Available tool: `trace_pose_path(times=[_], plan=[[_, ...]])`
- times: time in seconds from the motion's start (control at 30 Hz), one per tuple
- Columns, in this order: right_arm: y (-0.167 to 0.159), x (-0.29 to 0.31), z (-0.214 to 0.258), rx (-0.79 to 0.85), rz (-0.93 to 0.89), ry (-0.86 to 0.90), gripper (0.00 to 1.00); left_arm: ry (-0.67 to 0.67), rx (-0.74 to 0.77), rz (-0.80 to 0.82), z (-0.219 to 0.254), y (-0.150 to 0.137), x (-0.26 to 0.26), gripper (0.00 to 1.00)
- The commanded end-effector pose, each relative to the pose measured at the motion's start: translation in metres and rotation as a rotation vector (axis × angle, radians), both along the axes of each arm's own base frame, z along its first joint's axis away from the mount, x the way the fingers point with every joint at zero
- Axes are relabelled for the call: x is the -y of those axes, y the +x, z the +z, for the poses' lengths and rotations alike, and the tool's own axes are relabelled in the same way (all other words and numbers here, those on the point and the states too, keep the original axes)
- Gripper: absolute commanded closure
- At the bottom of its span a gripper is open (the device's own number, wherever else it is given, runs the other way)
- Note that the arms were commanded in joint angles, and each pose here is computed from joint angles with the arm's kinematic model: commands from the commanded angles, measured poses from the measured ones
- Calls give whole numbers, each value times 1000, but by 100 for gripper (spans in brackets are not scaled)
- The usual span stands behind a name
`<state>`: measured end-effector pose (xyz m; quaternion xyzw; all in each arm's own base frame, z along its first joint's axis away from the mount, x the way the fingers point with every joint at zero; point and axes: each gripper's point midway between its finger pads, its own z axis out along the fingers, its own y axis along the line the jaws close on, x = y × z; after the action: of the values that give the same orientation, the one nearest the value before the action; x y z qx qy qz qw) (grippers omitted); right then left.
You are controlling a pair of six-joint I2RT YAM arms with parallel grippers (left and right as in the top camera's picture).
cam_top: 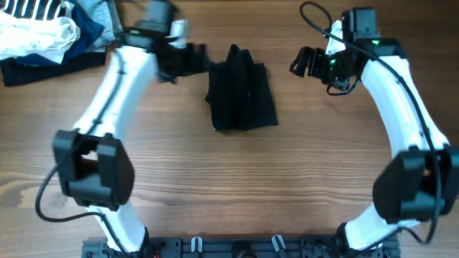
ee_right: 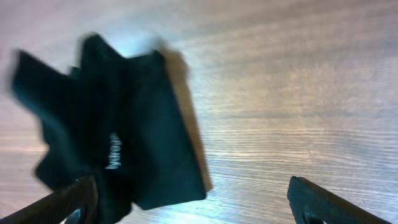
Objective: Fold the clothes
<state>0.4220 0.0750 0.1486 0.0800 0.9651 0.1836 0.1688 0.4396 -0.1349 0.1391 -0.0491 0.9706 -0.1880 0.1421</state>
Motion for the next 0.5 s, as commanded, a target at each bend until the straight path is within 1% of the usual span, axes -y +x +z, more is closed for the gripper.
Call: trace_pose_path(times=[0.0,0.1,0.3,0.47], plan=[[1,-2,19,49,20,-1,2,-113,-43,-110,-6,-7,-6,0],[-1,-2,17,38,19,-2,2,-206,-75,-176,-19,-8,6,0],[-4,-2,15,26,22,-5,1,-319,-101,-271,-40,-9,40,0],[-4,-2,15,26,22,-5,1,-336,-104,-327,-46,-15,65,0]])
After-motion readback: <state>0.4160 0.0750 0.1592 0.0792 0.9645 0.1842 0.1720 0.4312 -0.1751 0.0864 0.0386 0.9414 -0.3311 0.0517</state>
